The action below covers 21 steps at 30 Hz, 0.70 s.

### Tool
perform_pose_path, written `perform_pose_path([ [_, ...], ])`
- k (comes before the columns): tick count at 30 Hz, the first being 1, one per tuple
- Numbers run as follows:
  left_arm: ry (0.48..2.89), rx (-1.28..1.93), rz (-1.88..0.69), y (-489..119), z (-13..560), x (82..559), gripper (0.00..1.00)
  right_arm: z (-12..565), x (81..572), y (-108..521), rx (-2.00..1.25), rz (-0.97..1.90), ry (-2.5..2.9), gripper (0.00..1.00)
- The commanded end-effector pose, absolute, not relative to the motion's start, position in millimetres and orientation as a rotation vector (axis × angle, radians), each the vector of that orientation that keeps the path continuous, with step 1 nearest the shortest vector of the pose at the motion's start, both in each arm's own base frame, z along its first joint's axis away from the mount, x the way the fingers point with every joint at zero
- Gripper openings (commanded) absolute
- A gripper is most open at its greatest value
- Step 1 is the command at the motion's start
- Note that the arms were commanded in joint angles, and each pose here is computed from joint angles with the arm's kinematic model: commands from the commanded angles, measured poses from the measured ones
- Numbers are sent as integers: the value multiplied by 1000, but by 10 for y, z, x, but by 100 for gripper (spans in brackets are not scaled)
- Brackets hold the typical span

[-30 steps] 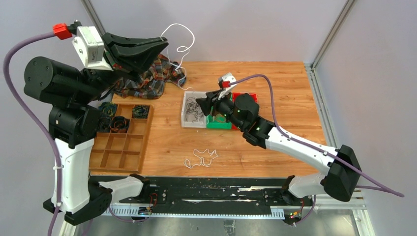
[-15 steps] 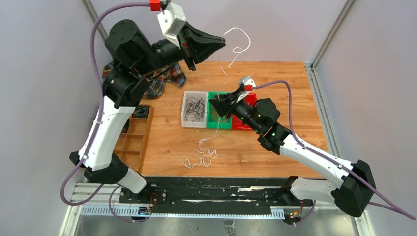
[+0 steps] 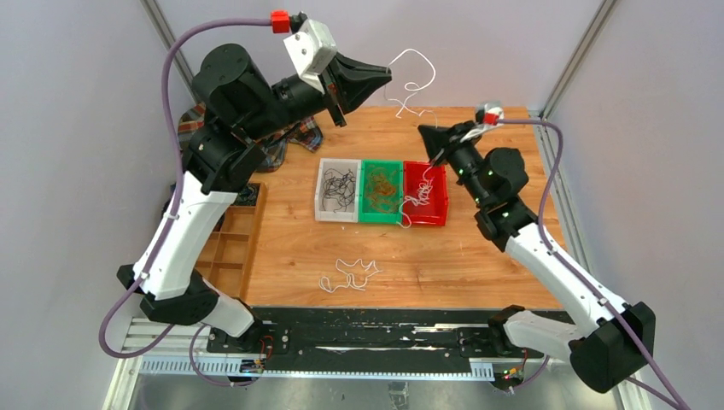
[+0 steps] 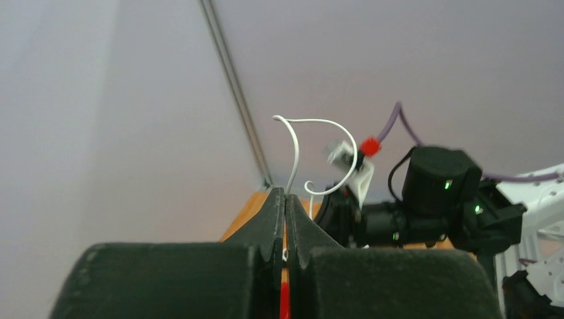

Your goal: Untangle the cables

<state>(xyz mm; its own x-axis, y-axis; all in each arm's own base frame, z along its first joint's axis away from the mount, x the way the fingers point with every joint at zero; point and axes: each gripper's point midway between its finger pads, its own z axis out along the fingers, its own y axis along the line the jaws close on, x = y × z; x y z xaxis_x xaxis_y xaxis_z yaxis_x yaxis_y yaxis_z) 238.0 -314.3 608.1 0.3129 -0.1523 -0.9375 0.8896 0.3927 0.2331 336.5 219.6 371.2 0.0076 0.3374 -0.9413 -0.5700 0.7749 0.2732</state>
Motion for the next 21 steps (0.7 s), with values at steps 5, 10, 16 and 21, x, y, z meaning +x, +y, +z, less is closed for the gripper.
perform_pose_path([
  [5,1046,851,-636,-3095,5761,2742,1,4269,3800,1761,-95,643,1298,1],
  [10,1070,868,-662,-3282,5659,2893,0,4214,4063,1675,-81,624,1322,1],
  [16,1120,887,-632,-3401,5384,3085,0,3544,4304,1731,-41,671,1454,1],
  [21,1190,893,-574,-3452,5131,3287,0,2946,4394,1884,-34,747,1576,1],
])
